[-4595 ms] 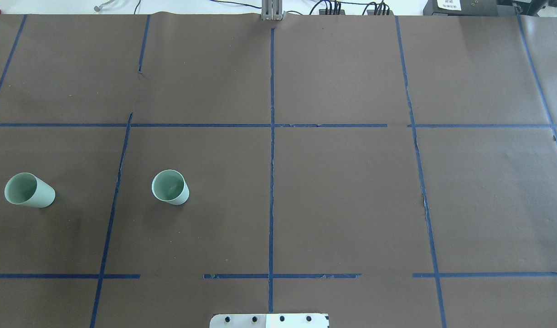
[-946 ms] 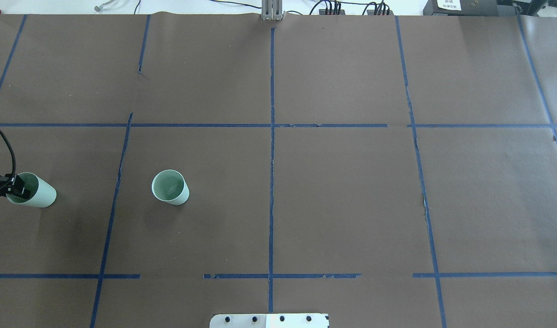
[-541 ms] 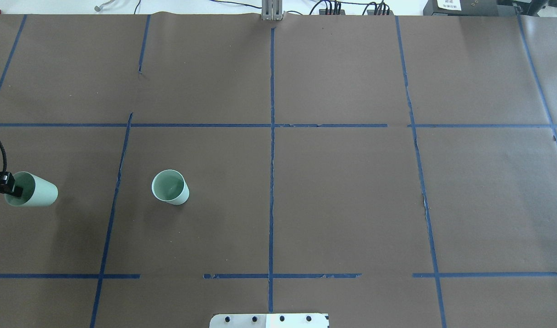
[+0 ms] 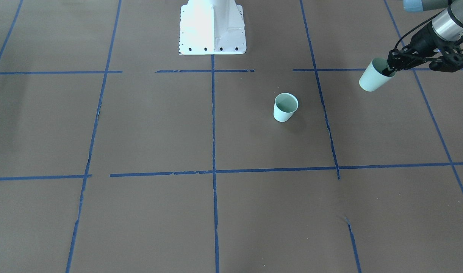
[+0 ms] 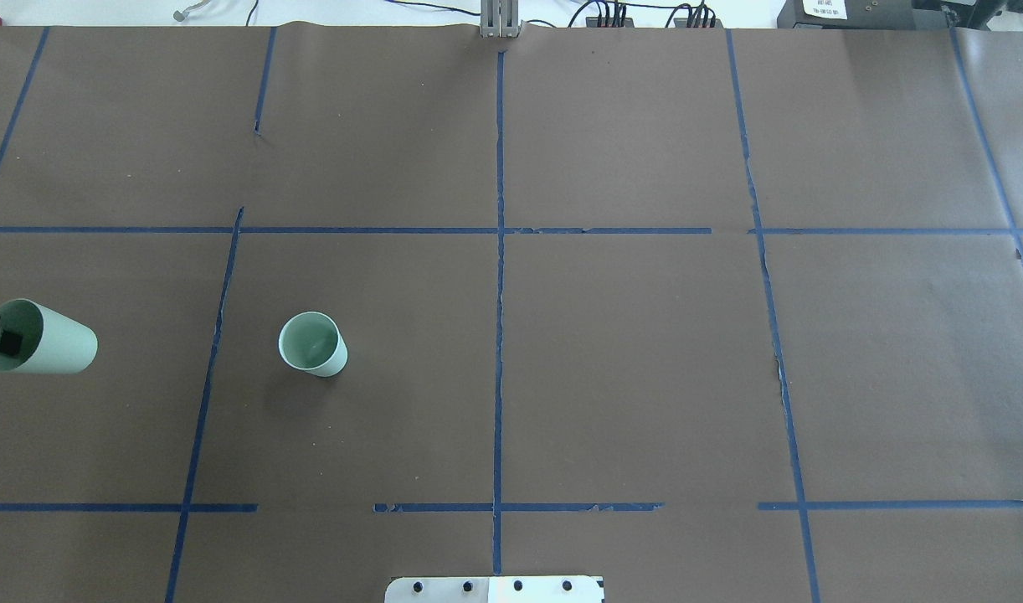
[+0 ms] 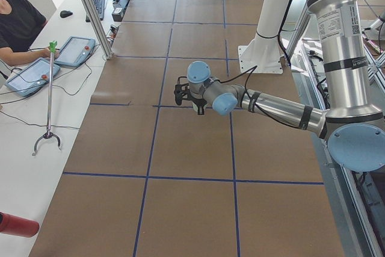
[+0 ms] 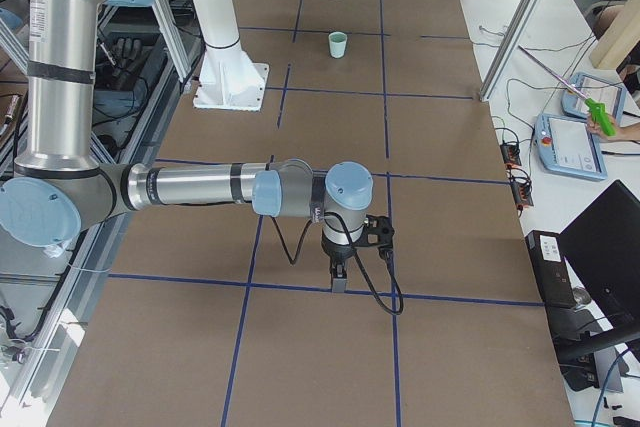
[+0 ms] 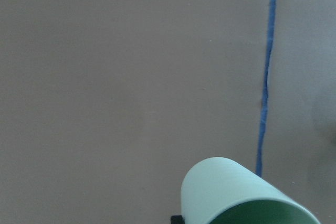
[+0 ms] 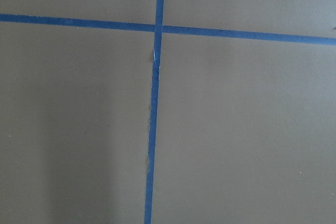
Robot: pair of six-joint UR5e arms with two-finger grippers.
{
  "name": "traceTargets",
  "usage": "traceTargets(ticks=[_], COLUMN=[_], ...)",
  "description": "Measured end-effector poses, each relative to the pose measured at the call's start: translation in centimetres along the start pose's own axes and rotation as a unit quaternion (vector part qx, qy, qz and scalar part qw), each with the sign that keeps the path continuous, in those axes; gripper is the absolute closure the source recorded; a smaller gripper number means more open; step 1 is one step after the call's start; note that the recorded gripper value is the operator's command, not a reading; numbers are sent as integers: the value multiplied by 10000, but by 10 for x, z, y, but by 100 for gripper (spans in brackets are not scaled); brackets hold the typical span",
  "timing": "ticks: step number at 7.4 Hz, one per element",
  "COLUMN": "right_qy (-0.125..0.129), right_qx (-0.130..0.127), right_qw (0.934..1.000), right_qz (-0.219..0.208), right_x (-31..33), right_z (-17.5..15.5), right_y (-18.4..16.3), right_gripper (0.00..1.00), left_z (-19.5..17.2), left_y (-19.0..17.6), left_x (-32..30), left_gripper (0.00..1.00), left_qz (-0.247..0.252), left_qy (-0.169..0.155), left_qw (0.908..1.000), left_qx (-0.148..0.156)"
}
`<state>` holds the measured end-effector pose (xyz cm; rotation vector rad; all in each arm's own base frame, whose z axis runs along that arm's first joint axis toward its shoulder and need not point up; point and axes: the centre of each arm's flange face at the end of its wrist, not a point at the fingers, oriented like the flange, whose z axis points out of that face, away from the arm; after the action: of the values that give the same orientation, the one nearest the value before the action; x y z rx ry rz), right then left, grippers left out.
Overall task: Stack cups
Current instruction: 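Close the left gripper on the cup rim and lift it, then carry the cup over the other green cup and lower it inside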
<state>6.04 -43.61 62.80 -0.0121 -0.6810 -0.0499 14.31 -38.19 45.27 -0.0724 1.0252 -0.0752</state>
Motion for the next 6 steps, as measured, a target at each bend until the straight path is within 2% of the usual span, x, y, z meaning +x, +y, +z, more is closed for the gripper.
traceTargets(ticks=[3,6], right_qy=[0,0], right_qx=[0,-3], right_qw=[10000,10000], right_qz=[0,3], right_x=[0,0], right_z=[0,0], right_y=[0,0], right_gripper=[0,0], left_z=[-30,15], left_y=[-31,-31], left_x=[109,207], left_gripper=[100,100], left_qz=[-409,-688], left_qy=[-257,-417], left_qw=[9988,9960], left_qx=[-118,-400])
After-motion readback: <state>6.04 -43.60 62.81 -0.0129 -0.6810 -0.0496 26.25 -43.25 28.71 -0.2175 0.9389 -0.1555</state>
